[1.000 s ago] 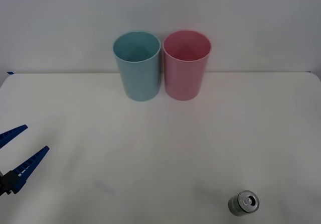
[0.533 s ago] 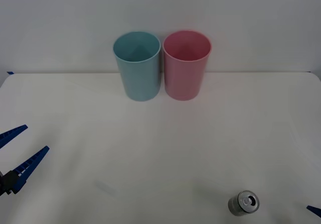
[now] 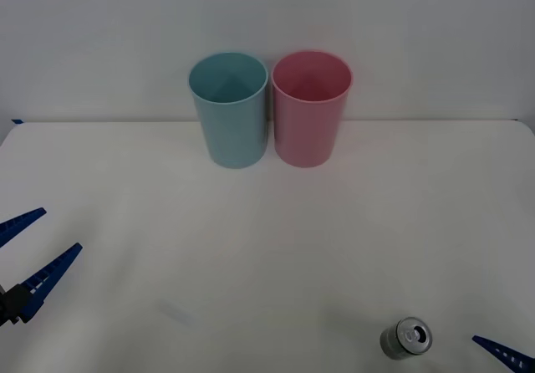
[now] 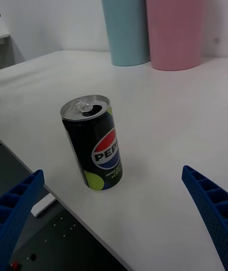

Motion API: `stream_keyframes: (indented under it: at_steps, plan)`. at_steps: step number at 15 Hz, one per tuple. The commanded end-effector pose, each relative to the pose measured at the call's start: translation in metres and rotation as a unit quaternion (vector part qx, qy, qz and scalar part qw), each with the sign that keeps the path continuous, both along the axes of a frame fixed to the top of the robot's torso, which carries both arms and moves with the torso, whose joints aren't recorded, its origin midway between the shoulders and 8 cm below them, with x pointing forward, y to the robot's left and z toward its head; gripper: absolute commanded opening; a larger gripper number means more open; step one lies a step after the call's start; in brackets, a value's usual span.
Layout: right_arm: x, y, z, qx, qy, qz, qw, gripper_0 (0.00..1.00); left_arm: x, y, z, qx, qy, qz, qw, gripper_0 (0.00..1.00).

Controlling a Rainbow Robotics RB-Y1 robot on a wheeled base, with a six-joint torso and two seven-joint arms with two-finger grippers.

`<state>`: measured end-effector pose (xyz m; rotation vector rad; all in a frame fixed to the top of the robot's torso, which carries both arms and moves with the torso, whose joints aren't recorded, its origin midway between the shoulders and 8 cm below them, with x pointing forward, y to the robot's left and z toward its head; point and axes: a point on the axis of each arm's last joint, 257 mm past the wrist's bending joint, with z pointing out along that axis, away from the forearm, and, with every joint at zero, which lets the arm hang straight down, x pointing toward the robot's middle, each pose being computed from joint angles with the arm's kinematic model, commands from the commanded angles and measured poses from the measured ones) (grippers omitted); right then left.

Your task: Grasp the object on the table and drop it into the matching bin: aluminum can to the light blue bin, PET bottle to the pink bin.

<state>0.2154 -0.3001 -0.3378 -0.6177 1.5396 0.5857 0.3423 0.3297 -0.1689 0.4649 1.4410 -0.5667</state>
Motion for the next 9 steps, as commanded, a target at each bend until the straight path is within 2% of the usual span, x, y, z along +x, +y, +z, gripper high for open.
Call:
stream_keyframes:
  at_steps: [1, 3, 9]
  plan:
    - [0.004, 0.011, -0.006, -0.009, -0.010, 0.009, 0.9999, 1.00, 0.000, 0.000, 0.000, 0.000, 0.000, 0.000, 1.0000, 1.00]
    - [0.010, 0.021, -0.007, -0.013, -0.021, 0.013, 0.9996, 1.00, 0.000, 0.000, 0.000, 0.000, 0.000, 0.000, 1.0000, 1.00]
    - [0.032, 0.041, -0.021, -0.023, -0.036, 0.018, 0.9989, 1.00, 0.000, 0.000, 0.000, 0.000, 0.000, 0.000, 1.0000, 1.00]
